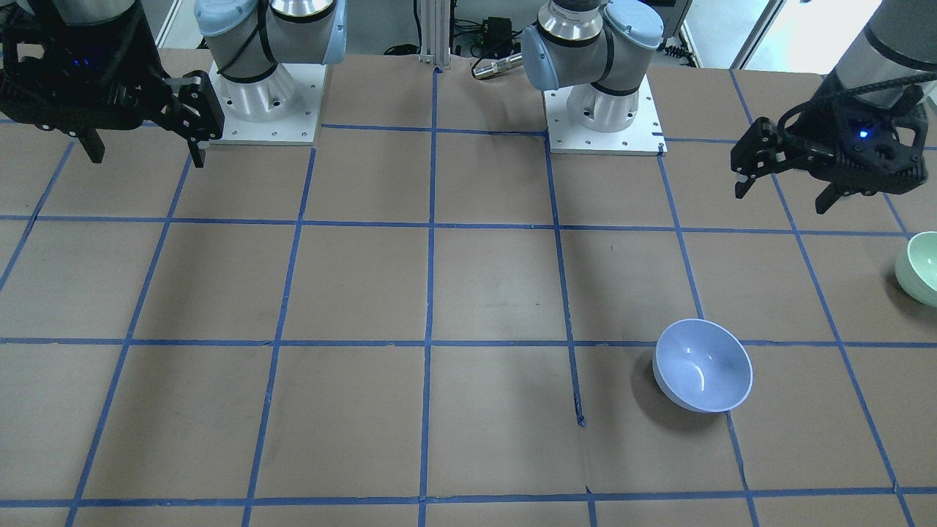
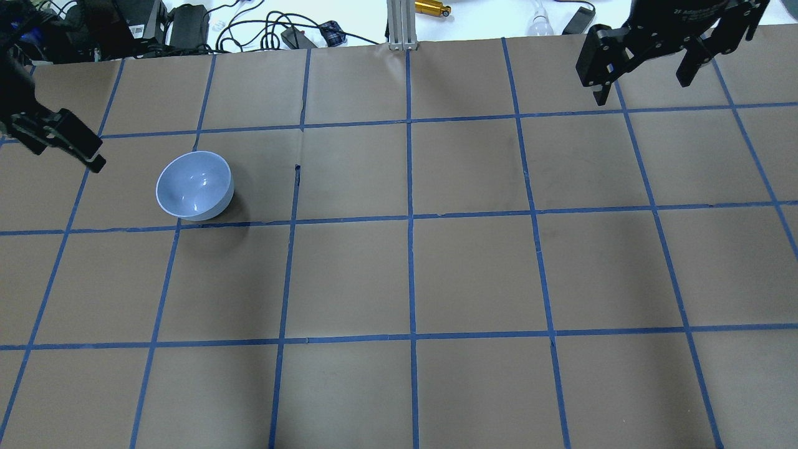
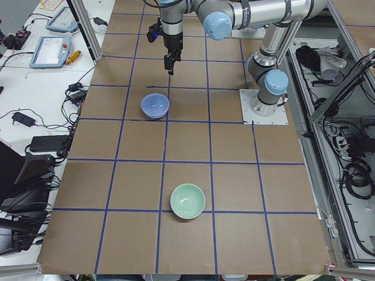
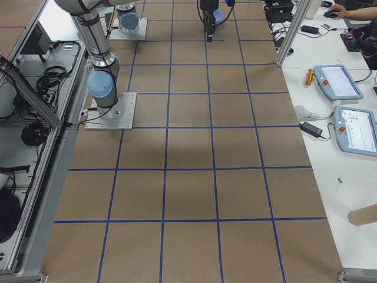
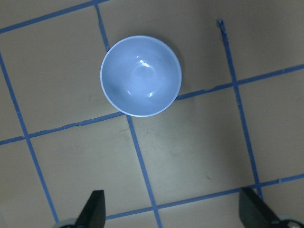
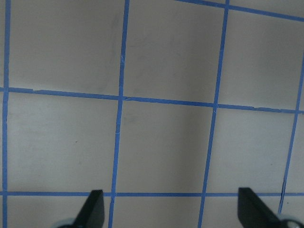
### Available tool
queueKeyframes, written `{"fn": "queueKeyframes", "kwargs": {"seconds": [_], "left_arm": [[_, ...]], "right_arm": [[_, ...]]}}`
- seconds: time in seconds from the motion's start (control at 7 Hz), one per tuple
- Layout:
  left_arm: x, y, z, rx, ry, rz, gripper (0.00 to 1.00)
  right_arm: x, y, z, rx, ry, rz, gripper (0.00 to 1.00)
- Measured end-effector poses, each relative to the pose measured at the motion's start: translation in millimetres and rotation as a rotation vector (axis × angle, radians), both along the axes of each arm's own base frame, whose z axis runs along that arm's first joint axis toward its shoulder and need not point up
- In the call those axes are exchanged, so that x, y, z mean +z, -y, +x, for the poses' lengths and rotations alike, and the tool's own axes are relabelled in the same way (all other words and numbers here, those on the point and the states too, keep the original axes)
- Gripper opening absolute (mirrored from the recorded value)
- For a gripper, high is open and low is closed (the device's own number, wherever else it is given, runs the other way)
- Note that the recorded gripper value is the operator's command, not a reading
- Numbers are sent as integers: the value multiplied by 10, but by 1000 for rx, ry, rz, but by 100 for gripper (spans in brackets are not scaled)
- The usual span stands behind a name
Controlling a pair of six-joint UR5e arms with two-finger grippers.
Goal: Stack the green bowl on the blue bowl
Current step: 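Move the left gripper back toward the robot's base, away from the blue bowl, then lower the left gripper onto the green bowl's rim near the robot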
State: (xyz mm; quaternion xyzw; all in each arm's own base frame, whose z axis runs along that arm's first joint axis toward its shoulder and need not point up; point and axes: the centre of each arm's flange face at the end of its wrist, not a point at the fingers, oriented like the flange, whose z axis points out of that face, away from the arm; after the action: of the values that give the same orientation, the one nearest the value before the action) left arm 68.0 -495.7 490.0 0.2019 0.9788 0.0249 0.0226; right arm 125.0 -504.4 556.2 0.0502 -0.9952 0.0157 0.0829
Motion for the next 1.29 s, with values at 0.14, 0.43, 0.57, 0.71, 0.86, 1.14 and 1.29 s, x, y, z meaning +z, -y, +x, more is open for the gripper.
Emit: {"fn": "queueKeyframes", "kwargs": {"seconds": [0.14, 0.43, 0.57, 0.71, 0.86, 1.14, 1.29], "left_arm": [[-88, -73, 271, -121, -15, 25, 100], [-185, -248, 932, -317, -42, 45, 100], [-250, -358, 1344, -387, -44, 39, 100], [-373, -499, 1784, -453, -30, 21, 100], [-560, -655, 2179, -522, -11, -3, 100], [-961, -889, 2830, -645, 15, -36, 100], [-1141, -994, 3103, -705, 0, -29, 100]], "right_arm": [[0, 0, 0, 0, 0, 0, 100], [0, 0, 0, 0, 0, 0, 100], [0, 0, 0, 0, 0, 0, 100], [0, 0, 0, 0, 0, 0, 100], [0, 0, -1, 0, -1, 0, 100], [0, 0, 0, 0, 0, 0, 100], [0, 0, 0, 0, 0, 0, 100]]}}
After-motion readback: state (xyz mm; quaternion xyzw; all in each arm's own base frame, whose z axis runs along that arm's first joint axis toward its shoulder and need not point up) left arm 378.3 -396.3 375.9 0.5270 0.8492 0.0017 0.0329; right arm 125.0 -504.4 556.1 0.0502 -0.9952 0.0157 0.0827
